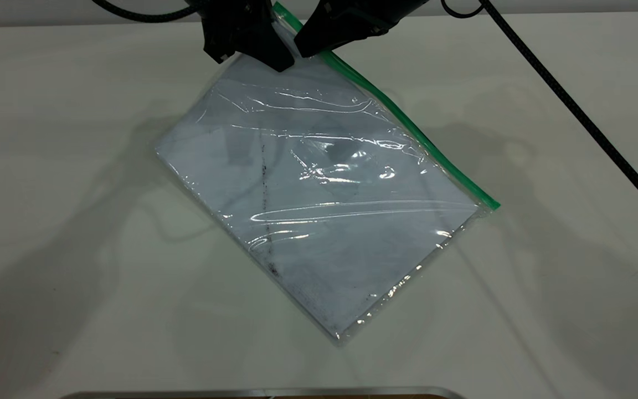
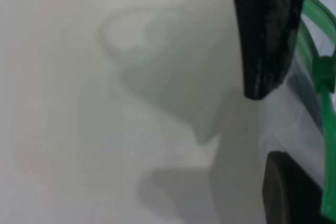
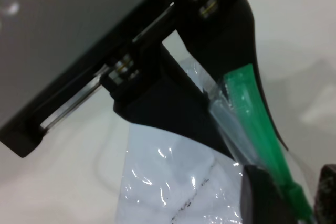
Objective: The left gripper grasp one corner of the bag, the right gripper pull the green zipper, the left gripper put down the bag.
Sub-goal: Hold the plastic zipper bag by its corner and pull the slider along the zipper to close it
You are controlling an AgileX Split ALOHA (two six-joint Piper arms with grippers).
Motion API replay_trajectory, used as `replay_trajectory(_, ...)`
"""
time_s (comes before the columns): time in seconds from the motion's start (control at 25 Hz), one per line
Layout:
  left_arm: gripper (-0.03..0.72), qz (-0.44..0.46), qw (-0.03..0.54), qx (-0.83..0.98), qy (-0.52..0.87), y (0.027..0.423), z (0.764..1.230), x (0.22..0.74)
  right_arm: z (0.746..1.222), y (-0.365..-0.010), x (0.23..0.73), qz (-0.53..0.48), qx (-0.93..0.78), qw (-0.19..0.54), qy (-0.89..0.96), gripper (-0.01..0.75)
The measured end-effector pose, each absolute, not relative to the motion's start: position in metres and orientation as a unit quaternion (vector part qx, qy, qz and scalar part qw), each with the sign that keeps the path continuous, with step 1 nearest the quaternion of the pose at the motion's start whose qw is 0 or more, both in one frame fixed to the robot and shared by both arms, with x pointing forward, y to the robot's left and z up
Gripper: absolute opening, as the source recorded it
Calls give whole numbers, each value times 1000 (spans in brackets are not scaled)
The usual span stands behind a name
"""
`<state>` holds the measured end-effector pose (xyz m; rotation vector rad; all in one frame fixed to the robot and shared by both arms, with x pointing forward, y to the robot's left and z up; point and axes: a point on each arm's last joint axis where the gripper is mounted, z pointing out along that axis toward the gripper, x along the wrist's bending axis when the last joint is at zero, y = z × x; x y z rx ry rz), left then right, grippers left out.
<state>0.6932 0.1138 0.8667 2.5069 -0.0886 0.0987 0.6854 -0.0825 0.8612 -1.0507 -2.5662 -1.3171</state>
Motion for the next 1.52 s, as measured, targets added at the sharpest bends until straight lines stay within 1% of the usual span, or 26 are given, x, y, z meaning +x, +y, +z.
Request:
replay_trajectory(0.2, 65, 38, 311, 949, -33, 114, 867, 693, 861, -83, 685, -427, -334, 34, -839, 50)
replay_trajectory(0.24, 65, 38, 311, 949, -33, 114, 867, 693, 861, -83, 685, -427, -333, 34, -840, 36)
replay_trajectory(0.6, 65, 36, 313, 949, -30, 115, 866, 694, 860, -83, 684, -420, -320, 29, -848, 35)
replay_trajectory(0.92, 65, 29, 329, 944, -14, 128, 875, 697, 860, -89, 687, -423, -319, 34, -848, 35)
replay_trajectory(1.04, 65, 29, 353, 935, 7, 135, 880, 700, 860, -94, 691, -429, -327, 35, -841, 35)
replay_trajectory(1.24, 53, 41, 411, 910, 18, 148, 888, 707, 860, -98, 694, -438, -339, 37, -832, 35)
replay_trajectory(1.36, 53, 49, 425, 904, 11, 152, 890, 709, 855, -97, 695, -441, -345, 42, -828, 37)
replay_trajectory(1.52, 53, 44, 430, 902, 11, 155, 887, 708, 849, -97, 695, -439, -347, 48, -828, 38)
